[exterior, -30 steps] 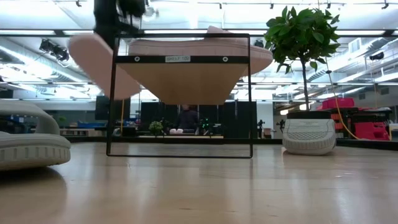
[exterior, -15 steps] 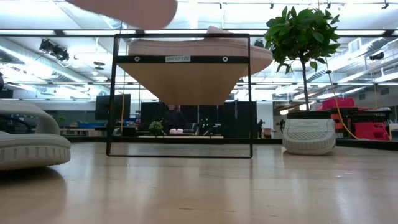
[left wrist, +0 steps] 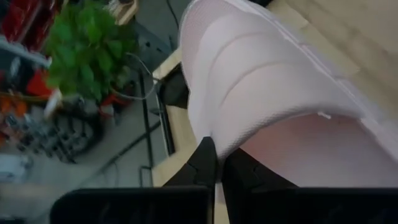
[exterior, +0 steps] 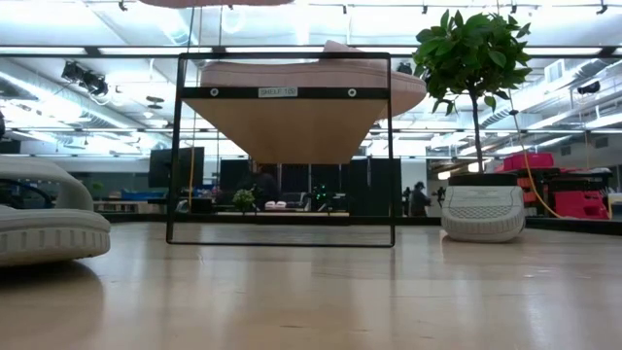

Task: Pick and place slides into the shelf
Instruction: Put the pink slides on top of the shelf

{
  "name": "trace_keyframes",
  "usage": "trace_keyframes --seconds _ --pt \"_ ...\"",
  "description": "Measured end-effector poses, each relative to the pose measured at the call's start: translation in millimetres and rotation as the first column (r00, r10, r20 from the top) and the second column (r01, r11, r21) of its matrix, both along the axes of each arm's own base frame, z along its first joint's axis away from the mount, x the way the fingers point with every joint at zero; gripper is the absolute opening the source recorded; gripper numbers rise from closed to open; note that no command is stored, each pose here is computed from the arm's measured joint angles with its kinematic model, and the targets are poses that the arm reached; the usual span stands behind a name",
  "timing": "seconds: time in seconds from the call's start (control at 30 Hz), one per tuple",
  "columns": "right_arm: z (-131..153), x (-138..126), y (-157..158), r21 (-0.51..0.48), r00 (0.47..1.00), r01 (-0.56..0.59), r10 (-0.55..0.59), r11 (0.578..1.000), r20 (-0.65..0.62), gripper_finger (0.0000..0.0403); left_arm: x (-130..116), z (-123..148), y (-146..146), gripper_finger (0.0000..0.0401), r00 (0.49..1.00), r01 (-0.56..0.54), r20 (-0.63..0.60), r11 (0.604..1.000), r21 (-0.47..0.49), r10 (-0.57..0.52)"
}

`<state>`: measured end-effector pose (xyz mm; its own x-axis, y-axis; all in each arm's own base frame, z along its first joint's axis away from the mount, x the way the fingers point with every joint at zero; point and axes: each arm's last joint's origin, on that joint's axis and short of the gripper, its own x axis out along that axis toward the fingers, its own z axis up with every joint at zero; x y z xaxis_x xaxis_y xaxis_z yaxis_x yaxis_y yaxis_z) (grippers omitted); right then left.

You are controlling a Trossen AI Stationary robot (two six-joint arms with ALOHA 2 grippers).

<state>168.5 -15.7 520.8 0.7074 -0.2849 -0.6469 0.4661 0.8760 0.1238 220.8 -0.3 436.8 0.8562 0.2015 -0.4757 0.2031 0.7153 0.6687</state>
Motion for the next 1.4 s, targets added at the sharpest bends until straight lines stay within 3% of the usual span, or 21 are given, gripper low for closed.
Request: trace_keyframes --seconds 0.23,0.43,0.6,0.73,0.93,1.07,1.23,1.4 --pt "-8 -2 -6 0.16 0.985 0.166 -0.169 0.973 0.009 0.0258 28 -12 -7 0.0011 0.998 0.026 -0.062 0.984 0.178 -0.015" --pt "-44 13 -8 0.29 0.972 0.222 -0.185 0.931 -0.147 0.0244 45 -17 -9 0.0011 0.997 0.06 -0.071 0.96 0.274 -0.042" --pt "-82 20 -14 0.318 0.929 0.308 -0.211 0.897 -0.305 0.0237 52 -19 -9 0.0011 0.996 0.077 -0.075 0.947 0.313 -0.056" --pt "-101 15 -13 0.292 0.902 0.352 -0.239 0.889 -0.359 0.0229 56 -20 -6 0.0011 0.995 0.087 -0.081 0.932 0.352 -0.063" --pt "-116 24 7 0.272 0.939 0.164 -0.065 0.948 -0.338 0.0212 61 -15 6 0.0011 0.998 0.07 -0.029 0.921 0.384 -0.064" --pt "-107 36 25 0.137 0.976 -0.063 0.09 0.989 -0.199 0.0193 62 -16 16 0.0011 0.992 0.124 -0.023 0.934 0.334 -0.123" --pt "-102 42 48 -0.011 0.936 -0.32 0.314 0.947 -0.159 0.0164 61 -16 30 0.0013 0.992 0.121 -0.013 0.948 0.295 -0.123" --pt "-106 40 57 -0.231 0.887 -0.424 0.35 0.876 -0.3 0.0143 61 -15 40 0.0011 0.989 0.14 0.013 0.955 0.26 -0.149"
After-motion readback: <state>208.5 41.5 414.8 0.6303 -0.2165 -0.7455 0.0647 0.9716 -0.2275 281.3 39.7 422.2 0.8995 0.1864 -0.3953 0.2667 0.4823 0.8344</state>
